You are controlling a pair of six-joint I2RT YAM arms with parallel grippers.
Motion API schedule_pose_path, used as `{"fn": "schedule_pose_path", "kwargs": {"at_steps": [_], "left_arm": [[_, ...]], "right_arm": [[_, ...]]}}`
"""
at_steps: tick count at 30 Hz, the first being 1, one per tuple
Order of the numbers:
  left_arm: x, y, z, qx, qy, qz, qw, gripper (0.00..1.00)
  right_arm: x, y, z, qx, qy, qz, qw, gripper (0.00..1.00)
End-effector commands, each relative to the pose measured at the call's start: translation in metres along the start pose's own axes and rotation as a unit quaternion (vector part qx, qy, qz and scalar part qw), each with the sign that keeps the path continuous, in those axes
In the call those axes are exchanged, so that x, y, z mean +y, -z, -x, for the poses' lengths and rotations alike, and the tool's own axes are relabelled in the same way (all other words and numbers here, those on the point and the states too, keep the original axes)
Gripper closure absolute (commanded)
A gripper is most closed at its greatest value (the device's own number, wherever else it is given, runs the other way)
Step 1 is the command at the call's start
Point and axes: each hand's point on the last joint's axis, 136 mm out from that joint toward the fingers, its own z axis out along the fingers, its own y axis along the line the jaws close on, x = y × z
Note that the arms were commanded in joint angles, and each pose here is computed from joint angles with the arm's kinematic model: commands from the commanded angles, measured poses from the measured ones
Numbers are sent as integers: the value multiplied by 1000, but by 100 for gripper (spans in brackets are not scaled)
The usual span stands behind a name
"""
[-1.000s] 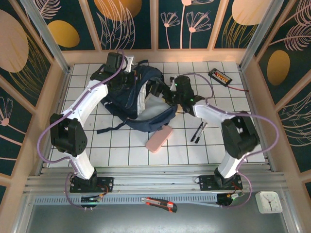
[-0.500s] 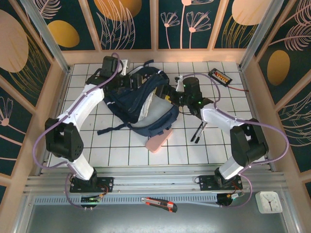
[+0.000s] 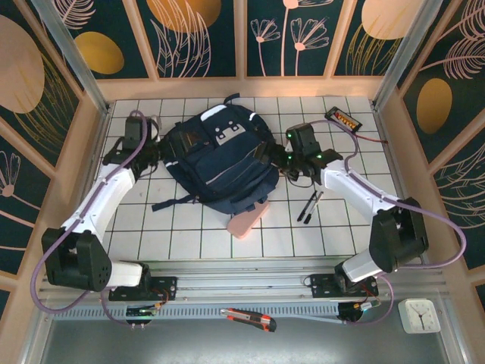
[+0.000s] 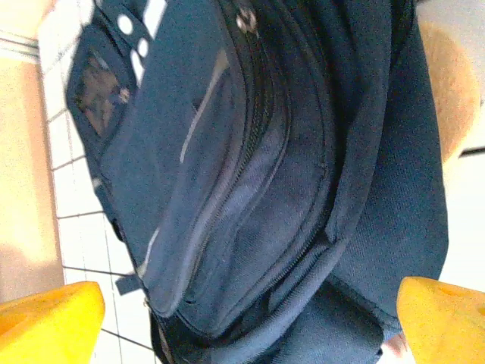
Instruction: Pack the student bag
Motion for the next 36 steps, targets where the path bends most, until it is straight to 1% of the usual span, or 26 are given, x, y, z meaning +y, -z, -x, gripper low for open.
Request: {"fn": "schedule_pose_path", "kwargs": {"at_steps": [1, 3, 5, 7, 13, 17, 21, 23, 25, 27, 30, 33, 35, 36], "left_arm": [[11, 2, -4, -25, 65, 0, 998, 1], [15, -2, -11, -15, 103, -13, 994, 1], [16, -13, -28, 22, 124, -40, 991, 1], [17, -20, -42, 48, 136, -52, 988, 1], [26, -35, -67, 63, 151, -70, 984, 3], [32, -51, -84, 82, 170, -81, 979, 7], [41, -61, -95, 91, 174, -72, 978, 13], [44, -65, -98, 94, 173, -69, 978, 16], [47, -69, -100, 96, 174, -65, 978, 17], [48, -74, -102, 100, 176, -67, 977, 19], [47, -81, -102, 105, 180, -74, 975, 19], [46, -80, -96, 101, 177, -75, 976, 19], [49, -79, -92, 97, 179, -72, 976, 18], [51, -77, -91, 96, 181, -72, 976, 18]], "right_arm": [[-6, -17, -13, 43, -20, -19, 999, 1], [-10, -28, -18, 55, -24, -28, 998, 1], [-15, -36, -18, 56, -27, -35, 997, 1], [-22, -42, -18, 59, -32, -46, 997, 1], [-26, -63, -10, 58, -38, -48, 996, 1], [-22, -68, -2, 54, -38, -44, 997, 5], [-20, -69, 0, 55, -34, -44, 997, 9], [-21, -70, 1, 56, -36, -44, 997, 14], [-23, -71, 2, 58, -41, -43, 997, 18], [-25, -72, 4, 57, -43, -45, 996, 21], [-25, -72, 13, 48, -39, -44, 997, 33], [-25, -75, 34, 29, -31, -44, 998, 52], [-22, -77, 55, 12, -24, -39, 999, 71], [-21, -78, 65, 6, -23, -37, 999, 79]]}}
